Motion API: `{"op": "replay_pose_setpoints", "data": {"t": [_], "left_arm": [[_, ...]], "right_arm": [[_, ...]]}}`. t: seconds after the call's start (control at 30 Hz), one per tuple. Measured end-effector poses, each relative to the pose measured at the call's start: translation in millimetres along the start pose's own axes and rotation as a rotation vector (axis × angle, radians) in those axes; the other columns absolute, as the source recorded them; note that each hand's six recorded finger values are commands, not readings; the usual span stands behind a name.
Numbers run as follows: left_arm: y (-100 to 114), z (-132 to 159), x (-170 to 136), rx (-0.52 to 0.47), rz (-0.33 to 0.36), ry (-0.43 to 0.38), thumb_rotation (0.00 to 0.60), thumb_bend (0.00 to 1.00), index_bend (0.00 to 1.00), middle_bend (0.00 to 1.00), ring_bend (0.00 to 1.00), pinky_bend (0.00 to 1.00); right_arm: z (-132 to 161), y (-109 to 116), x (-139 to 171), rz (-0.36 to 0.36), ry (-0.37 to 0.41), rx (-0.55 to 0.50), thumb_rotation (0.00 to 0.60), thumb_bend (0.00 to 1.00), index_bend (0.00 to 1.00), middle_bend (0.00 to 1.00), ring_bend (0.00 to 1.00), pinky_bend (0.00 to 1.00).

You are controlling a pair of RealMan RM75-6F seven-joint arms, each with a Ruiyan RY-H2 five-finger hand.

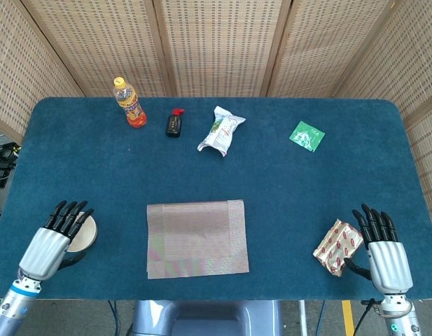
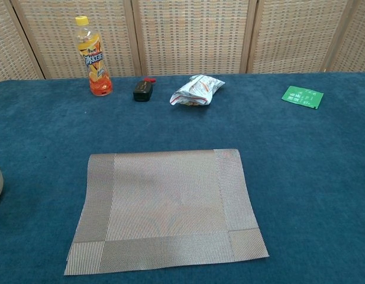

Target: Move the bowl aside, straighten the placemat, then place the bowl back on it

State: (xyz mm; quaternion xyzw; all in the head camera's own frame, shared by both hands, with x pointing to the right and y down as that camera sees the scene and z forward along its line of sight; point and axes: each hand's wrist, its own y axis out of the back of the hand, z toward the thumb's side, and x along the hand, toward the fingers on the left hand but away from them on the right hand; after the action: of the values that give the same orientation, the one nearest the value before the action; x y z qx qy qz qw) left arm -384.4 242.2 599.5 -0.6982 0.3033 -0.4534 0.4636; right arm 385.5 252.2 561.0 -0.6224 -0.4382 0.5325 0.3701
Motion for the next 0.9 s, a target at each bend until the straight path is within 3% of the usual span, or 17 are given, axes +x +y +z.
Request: {"op": "replay_pose_setpoints", "data": {"t": [0.17, 0.53, 0.9], "left_arm": [[-12, 40, 3, 0.011, -0.039, -0.068, 0.6, 0.13, 0.16, 0.0, 0.0, 0.0], [-55, 102, 11, 0.052, -0.165, -0.145, 0.6, 0.13, 0.15, 0.0, 0.0, 0.0], [-86, 124, 10, 0.074, -0.21, -0.18, 0.6, 0.14, 0.15, 0.0, 0.0, 0.0]], "right_arm": [[-1, 2, 0, -0.002, -0.003, -0.006, 0.6, 0.1, 0.0, 0.0, 0.0, 0.0], [-2, 6, 1, -0.005, -0.003, -0.016, 0.6, 0.1, 0.0, 0.0, 0.0, 0.0], [-3, 5, 0, -0.006, -0.006, -0.011, 0.6, 0.1, 0.0, 0.0, 0.0, 0.0]]}}
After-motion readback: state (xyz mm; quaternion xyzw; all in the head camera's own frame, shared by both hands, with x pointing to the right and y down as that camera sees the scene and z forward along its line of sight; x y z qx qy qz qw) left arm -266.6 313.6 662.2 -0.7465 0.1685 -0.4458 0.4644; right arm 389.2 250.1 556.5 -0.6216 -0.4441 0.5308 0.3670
